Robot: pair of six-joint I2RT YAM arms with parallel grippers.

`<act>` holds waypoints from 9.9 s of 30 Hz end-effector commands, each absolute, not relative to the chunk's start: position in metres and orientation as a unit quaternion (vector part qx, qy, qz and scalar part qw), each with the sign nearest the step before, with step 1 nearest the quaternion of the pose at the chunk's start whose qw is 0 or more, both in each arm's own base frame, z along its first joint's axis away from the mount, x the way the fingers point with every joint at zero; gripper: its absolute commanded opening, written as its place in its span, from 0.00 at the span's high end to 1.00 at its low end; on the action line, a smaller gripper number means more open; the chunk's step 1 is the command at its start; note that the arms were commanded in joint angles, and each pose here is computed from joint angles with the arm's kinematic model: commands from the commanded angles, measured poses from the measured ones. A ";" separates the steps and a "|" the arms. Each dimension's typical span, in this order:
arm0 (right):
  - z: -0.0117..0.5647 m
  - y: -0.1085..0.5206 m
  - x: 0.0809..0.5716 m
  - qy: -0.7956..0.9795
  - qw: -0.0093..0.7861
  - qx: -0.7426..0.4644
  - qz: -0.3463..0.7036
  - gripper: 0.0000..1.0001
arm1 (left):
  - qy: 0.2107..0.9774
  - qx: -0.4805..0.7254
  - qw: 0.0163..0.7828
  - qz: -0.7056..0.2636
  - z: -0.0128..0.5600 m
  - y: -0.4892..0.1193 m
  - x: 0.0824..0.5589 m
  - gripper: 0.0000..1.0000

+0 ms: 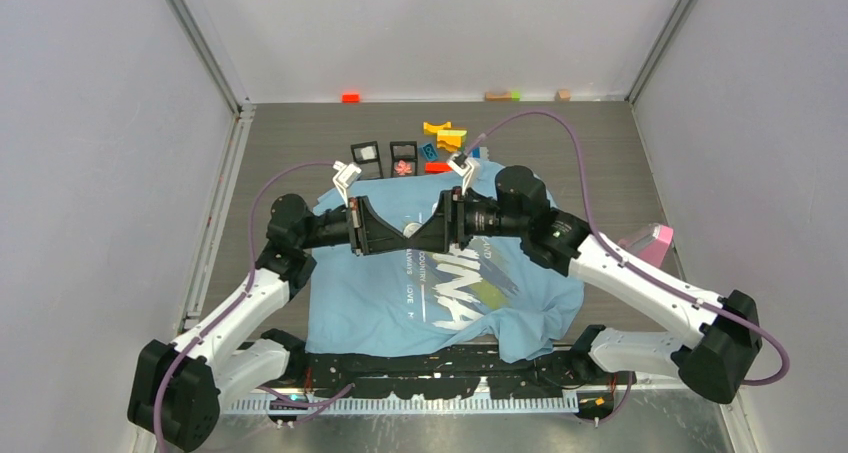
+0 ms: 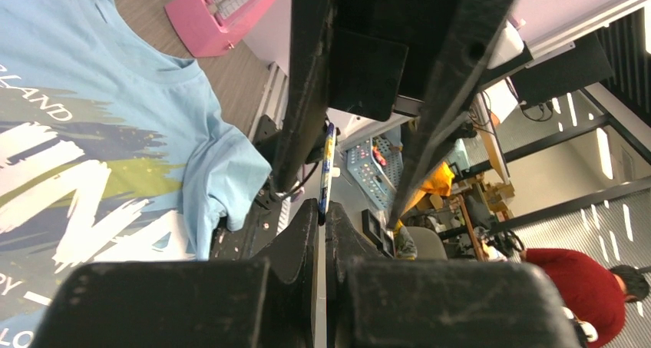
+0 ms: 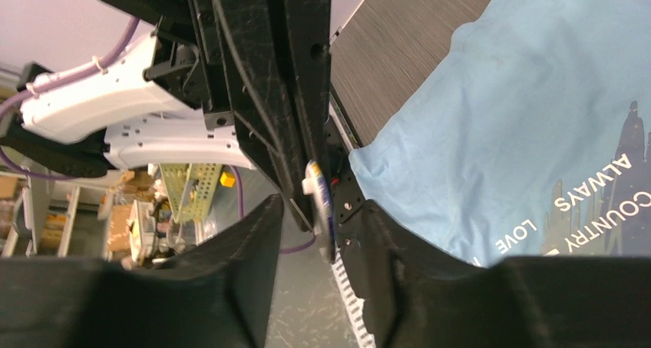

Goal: Pin the brooch onto the clothing

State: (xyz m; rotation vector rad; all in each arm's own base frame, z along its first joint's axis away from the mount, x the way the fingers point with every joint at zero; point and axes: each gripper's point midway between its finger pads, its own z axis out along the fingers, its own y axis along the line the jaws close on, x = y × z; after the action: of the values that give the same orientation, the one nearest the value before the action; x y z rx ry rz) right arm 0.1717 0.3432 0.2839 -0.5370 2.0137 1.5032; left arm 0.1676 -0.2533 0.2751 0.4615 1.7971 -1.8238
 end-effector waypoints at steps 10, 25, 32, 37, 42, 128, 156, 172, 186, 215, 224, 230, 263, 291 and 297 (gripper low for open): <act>0.320 0.256 0.187 0.791 0.429 -0.094 0.425 0.17 | 0.766 0.151 0.268 -0.564 0.236 -0.246 0.195 1.00; 0.175 0.149 0.207 0.919 0.375 0.076 0.092 0.28 | 0.818 0.204 0.223 -0.489 0.196 -0.295 0.230 1.00; 0.109 0.149 0.183 0.942 0.301 0.117 0.091 0.33 | 0.826 0.148 0.216 -0.499 0.176 -0.323 0.243 1.00; 0.069 0.167 0.175 0.951 0.254 0.140 0.110 0.41 | 0.795 0.122 0.241 -0.542 0.180 -0.341 0.255 1.00; 0.040 0.172 0.151 0.962 0.219 0.141 0.081 0.45 | 0.791 0.138 0.254 -0.540 0.174 -0.345 0.261 1.00; 0.025 0.121 0.236 0.936 0.235 0.234 0.116 0.65 | 0.844 0.210 0.253 -0.423 0.079 -0.433 0.260 1.00; 0.076 0.137 0.245 0.895 0.332 0.201 0.219 0.99 | 0.884 0.289 0.218 -0.296 0.040 -0.446 0.243 1.00; 0.072 0.161 0.246 0.902 0.312 0.153 0.257 0.99 | 0.868 0.319 0.196 -0.327 0.042 -0.457 0.230 1.00; 0.043 0.161 0.240 0.920 0.282 0.144 0.231 0.99 | 0.857 0.327 0.200 -0.345 0.044 -0.460 0.227 1.00; 0.130 0.117 0.229 0.895 0.383 0.137 0.183 0.25 | 0.783 0.310 0.166 -0.512 0.082 -0.447 0.225 1.00; 0.141 0.124 0.224 0.879 0.407 0.105 0.224 0.21 | 0.725 0.346 0.161 -0.573 0.117 -0.434 0.210 1.00; 0.173 0.183 0.192 0.818 0.403 -0.017 0.410 0.20 | 0.659 0.393 0.108 -0.633 0.130 -0.406 0.176 1.00; 0.145 0.205 0.149 0.827 0.291 -0.079 0.475 0.50 | 0.605 0.410 0.063 -0.680 0.153 -0.374 0.151 1.00; 0.145 0.214 0.173 0.839 0.275 -0.037 0.469 0.83 | 0.594 0.423 0.060 -0.682 0.153 -0.372 0.144 1.00; 0.136 0.204 0.186 0.860 0.279 0.008 0.427 0.85 | 0.593 0.424 0.063 -0.682 0.154 -0.371 0.143 1.00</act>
State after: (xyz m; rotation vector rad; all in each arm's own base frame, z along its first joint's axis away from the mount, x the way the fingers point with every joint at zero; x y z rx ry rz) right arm 0.1575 0.2131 0.1307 -0.1060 2.3354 1.2885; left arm 0.1582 -0.3732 0.1357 1.1475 1.9375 -2.0157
